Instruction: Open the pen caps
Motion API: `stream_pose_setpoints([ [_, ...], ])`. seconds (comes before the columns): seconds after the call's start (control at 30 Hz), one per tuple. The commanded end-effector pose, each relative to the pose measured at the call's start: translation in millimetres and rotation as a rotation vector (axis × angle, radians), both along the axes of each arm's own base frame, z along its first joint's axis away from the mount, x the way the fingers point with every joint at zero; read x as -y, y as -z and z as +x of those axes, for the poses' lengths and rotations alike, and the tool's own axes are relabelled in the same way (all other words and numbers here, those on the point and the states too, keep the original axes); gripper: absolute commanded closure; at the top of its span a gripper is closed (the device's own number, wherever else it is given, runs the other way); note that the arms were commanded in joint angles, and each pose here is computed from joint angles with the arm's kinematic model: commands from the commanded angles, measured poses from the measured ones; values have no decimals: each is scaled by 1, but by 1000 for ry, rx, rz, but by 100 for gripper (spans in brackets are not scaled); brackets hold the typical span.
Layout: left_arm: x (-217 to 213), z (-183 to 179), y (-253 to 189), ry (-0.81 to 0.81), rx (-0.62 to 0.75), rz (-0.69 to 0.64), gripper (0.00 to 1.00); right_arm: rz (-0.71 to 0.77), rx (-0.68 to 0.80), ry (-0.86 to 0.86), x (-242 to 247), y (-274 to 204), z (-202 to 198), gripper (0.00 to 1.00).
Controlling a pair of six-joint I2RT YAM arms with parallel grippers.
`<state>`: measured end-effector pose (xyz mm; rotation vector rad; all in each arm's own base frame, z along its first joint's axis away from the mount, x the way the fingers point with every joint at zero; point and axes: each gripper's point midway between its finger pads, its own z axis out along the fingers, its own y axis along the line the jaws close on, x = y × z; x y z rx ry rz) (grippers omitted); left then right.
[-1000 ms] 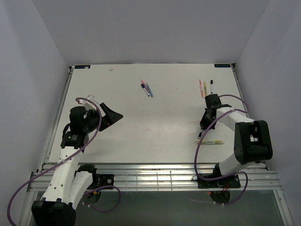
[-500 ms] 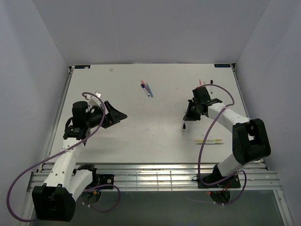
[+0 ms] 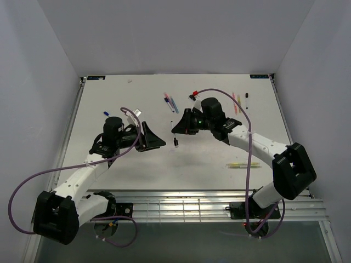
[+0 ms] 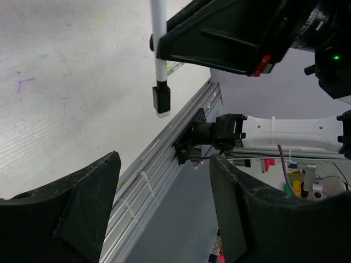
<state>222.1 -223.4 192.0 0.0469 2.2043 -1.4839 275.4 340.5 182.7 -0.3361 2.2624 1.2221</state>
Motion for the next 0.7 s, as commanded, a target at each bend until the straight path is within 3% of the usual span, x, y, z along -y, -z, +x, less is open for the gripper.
stream_pose_setpoints([
  [0.0, 7, 13, -22, -26, 104, -23, 25, 222, 61, -44, -14, -55, -8, 92],
  [0.43, 35, 14, -18, -34, 107, -31, 36, 357, 47, -49, -25, -70, -19, 92],
  [0.67, 37, 16, -10, -69, 93, -5, 49, 347, 46, -19, -29, -70, -18, 92],
])
